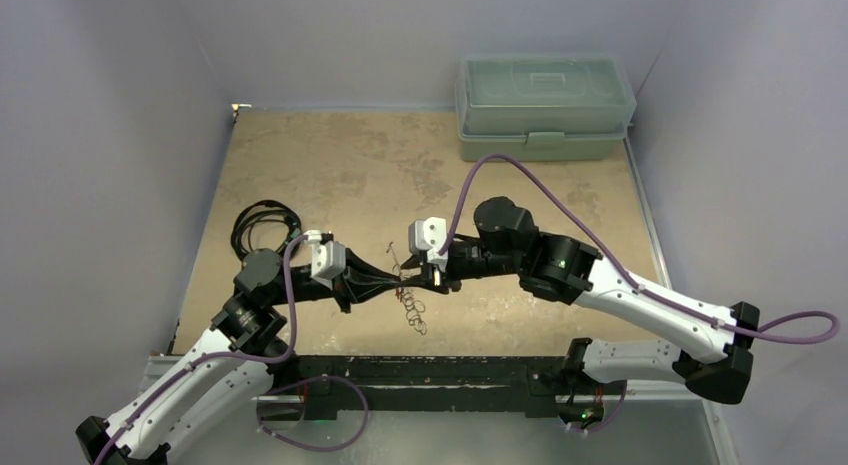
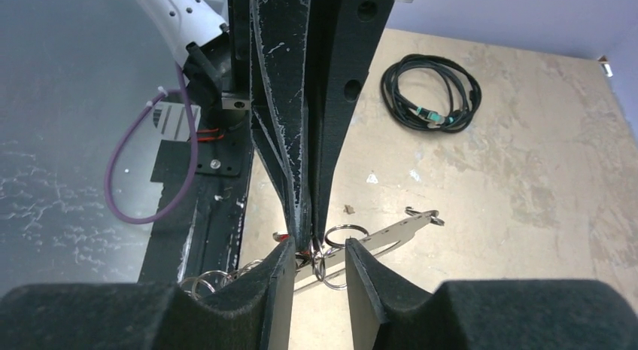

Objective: Put the keys on the keyring

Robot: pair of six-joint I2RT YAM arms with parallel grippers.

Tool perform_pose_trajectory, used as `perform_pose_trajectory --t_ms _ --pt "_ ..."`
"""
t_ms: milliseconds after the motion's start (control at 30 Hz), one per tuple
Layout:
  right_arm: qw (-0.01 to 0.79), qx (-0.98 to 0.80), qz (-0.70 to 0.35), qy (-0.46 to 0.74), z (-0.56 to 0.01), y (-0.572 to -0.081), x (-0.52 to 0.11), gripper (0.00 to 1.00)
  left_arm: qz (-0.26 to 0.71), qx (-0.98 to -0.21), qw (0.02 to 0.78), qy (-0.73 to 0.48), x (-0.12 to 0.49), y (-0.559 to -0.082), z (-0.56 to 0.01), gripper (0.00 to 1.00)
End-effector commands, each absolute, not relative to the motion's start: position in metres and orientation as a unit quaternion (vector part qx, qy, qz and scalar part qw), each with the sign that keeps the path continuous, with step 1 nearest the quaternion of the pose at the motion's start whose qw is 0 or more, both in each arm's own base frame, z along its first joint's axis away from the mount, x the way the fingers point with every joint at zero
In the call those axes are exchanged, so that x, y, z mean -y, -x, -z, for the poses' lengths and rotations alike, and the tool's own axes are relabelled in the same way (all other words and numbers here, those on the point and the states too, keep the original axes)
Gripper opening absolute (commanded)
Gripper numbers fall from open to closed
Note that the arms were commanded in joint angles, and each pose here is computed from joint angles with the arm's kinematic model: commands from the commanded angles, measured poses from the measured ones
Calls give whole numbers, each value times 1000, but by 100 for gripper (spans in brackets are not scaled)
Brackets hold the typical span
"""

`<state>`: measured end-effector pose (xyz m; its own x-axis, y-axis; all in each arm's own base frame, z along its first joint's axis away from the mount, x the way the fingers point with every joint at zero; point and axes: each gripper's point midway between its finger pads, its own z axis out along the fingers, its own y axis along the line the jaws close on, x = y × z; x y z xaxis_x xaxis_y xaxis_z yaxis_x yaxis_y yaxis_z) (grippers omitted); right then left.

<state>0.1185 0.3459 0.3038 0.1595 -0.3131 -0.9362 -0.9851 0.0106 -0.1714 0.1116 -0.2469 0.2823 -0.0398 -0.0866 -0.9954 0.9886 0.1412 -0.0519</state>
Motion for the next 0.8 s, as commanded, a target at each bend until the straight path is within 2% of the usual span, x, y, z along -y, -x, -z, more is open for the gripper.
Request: perform_pose_trajectory --t_ms 0,233,367,733,767 --pt "468 -516 -372 614 -321 -113 -349 32 490 -502 566 -433 246 -112 -300 0" --pt "458 -519 -373 618 -316 -113 -353 16 490 -501 567 -433 246 -112 -300 0" --pt "458 -522 -370 618 -314 -115 -354 0 490 -501 567 -433 246 -112 -301 0" --pt "479 -521 -366 604 -315 -120 -354 0 488 -499 575 -428 245 -113 -304 0" --pt "482 -520 -368 601 -316 -120 -354 0 487 -500 576 -426 244 -113 -305 5"
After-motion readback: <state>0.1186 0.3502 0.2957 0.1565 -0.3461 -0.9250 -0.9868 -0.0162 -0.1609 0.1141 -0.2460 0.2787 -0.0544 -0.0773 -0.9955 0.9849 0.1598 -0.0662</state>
